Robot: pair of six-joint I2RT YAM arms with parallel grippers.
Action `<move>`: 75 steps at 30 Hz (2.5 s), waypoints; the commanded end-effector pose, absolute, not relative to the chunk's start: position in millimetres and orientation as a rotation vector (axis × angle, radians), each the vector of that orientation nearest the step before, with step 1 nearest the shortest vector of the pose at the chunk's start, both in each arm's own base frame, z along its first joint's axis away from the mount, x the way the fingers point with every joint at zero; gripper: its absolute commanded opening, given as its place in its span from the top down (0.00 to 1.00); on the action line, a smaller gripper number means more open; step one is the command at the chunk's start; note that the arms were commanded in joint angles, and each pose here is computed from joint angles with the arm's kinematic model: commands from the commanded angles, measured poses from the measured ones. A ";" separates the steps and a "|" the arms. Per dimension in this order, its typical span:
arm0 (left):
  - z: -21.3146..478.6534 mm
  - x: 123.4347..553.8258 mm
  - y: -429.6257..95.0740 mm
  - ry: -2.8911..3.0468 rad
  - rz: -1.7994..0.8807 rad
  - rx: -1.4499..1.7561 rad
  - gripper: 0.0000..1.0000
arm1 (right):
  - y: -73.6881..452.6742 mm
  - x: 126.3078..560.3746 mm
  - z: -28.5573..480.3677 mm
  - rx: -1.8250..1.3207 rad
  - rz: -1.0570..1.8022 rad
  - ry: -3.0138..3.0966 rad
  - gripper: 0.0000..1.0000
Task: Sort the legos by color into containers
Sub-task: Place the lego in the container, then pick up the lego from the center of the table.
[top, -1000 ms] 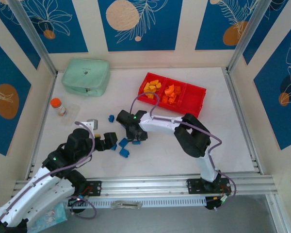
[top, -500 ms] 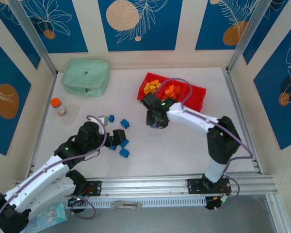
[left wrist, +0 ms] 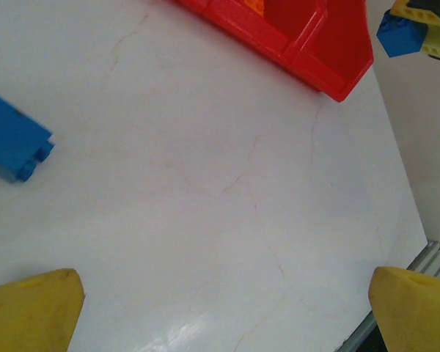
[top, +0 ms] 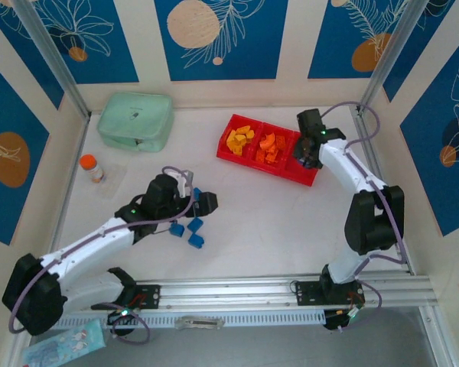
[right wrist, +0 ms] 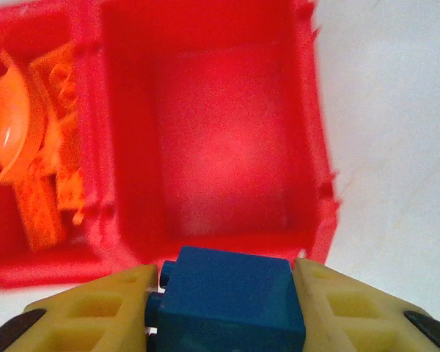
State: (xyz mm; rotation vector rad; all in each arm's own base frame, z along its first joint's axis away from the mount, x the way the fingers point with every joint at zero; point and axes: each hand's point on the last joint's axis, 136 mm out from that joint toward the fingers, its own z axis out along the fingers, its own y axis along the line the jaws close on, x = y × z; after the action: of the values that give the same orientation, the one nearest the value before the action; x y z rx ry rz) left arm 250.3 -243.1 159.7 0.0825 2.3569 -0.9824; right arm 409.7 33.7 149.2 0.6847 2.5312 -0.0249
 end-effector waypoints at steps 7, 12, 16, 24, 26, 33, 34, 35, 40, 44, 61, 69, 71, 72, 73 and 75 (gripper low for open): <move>180.1 274.4 -265.6 2.260 -1.046 0.108 0.01 | 22.9 467.2 135.3 0.634 -0.009 2.517 0.52; 179.7 274.7 -264.5 2.262 -1.038 0.104 0.01 | 23.3 470.3 140.0 0.617 -0.008 2.523 0.37; 184.8 273.6 -259.1 2.236 -1.028 0.091 0.01 | 38.2 462.3 154.7 0.564 0.022 2.516 0.30; 184.9 256.9 -231.4 2.237 -0.943 0.068 0.01 | 111.1 418.5 170.7 0.383 0.191 2.569 0.26; 183.3 250.7 -221.7 2.243 -0.915 0.056 0.01 | 135.2 404.5 167.7 0.301 0.210 2.602 0.26; 175.7 224.3 -181.5 2.281 -0.785 0.014 0.01 | 226.9 359.8 154.0 -0.026 0.318 2.681 0.22; 175.0 221.0 -176.4 2.282 -0.770 0.007 0.01 | 239.7 353.9 151.9 -0.066 0.332 2.687 0.22; 174.1 217.5 -170.6 2.281 -0.755 -0.003 0.01 | 253.5 348.1 147.0 -0.103 0.342 2.699 0.21; 172.2 203.4 -148.6 2.280 -0.703 -0.047 0.01 | 319.1 330.9 124.5 -0.323 0.417 2.723 0.18; 170.0 195.2 -136.1 2.283 -0.672 -0.074 0.01 | 361.1 327.0 111.3 -0.452 0.481 2.721 0.17; 164.1 192.4 -127.9 2.267 -0.664 -0.120 0.01 | 408.0 337.9 54.0 -0.875 0.357 2.692 0.30; 164.2 193.2 -128.0 2.263 -0.661 -0.117 0.01 | 414.5 345.0 36.8 -0.927 0.319 2.702 0.42; 164.5 193.6 -128.4 2.261 -0.662 -0.116 0.01 | 415.0 345.0 34.9 -0.936 0.309 2.701 0.45; 164.4 194.1 -128.4 2.260 -0.661 -0.117 0.01 | 415.2 345.1 33.8 -0.941 0.306 2.699 0.48; 164.6 194.3 -128.9 2.260 -0.664 -0.117 0.01 | 415.2 344.8 33.3 -0.944 0.303 2.700 0.49; 163.9 194.8 -130.0 2.261 -0.667 -0.115 0.01 | 413.8 345.0 30.9 -0.951 0.284 2.700 0.52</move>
State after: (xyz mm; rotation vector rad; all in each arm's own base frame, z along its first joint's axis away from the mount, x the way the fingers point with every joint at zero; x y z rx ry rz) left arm 190.1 -133.0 166.5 -0.0911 2.2714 -0.6865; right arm 345.5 413.5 33.1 -0.9147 2.6986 0.3127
